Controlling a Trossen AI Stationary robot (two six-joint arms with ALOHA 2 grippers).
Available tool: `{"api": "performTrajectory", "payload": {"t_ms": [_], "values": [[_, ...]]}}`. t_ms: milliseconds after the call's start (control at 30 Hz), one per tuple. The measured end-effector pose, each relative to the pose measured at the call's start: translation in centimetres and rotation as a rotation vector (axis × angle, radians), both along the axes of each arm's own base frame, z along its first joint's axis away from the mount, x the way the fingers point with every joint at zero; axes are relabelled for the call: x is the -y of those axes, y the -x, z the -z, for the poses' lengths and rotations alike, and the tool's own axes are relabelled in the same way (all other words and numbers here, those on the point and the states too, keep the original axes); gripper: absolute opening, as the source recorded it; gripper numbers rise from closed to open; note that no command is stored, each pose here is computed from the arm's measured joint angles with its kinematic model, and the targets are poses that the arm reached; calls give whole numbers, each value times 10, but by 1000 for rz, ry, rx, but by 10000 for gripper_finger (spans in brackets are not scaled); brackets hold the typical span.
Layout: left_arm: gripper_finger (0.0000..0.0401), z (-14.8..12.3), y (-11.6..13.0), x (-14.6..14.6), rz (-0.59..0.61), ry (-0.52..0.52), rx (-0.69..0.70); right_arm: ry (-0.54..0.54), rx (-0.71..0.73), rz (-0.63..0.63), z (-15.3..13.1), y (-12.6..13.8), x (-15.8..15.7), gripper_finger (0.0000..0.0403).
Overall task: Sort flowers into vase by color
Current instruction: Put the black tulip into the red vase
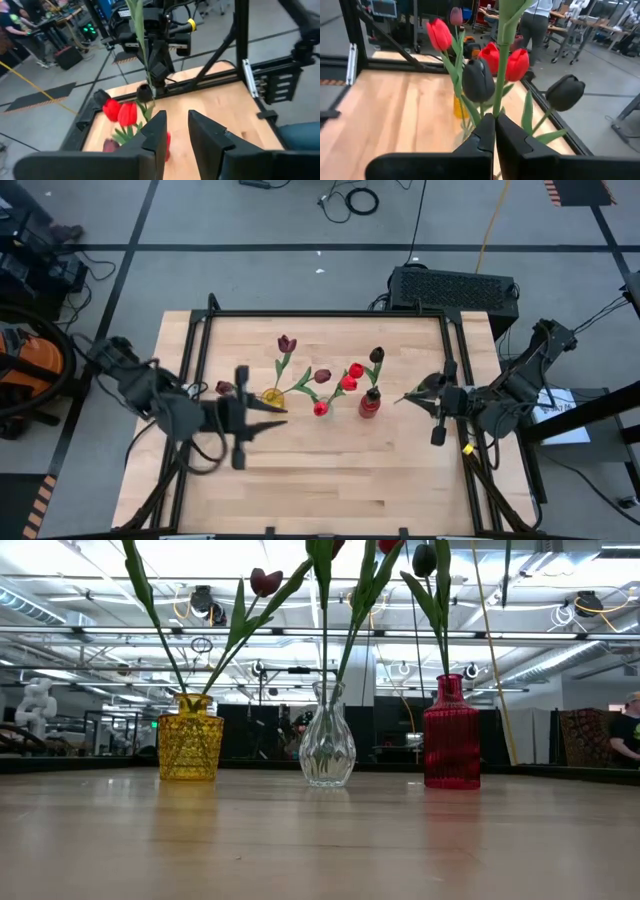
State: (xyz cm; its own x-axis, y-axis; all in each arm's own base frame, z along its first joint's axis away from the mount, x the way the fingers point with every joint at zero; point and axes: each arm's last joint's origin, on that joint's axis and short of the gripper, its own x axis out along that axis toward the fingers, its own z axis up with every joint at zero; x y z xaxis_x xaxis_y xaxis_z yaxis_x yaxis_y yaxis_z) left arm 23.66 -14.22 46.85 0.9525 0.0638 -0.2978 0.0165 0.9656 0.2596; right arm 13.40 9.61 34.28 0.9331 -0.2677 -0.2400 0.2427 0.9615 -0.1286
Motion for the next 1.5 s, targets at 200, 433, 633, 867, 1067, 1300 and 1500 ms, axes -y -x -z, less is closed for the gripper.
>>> {"api": "performTrajectory", "payload": {"t_ms": [200,433,633,867,1067,1300,1500], "values": [[62,23,23,-18,17,68,69,23,-2,10,13,6,11,0],[42,62,42,-26,67,119,164,34,109,-30,25,4,22,0],[38,86,61,-31,94,148,202,24,174,-24,45,-3,35,0],[38,110,69,-31,50,122,192,-42,229,-50,61,-12,45,0],[38,118,71,-34,-20,100,196,-44,226,-27,71,-14,49,0],[38,117,73,-36,-25,128,202,-69,235,-23,82,-16,54,0],[38,117,73,-36,-25,127,201,-83,230,-36,83,-18,54,0]]}}
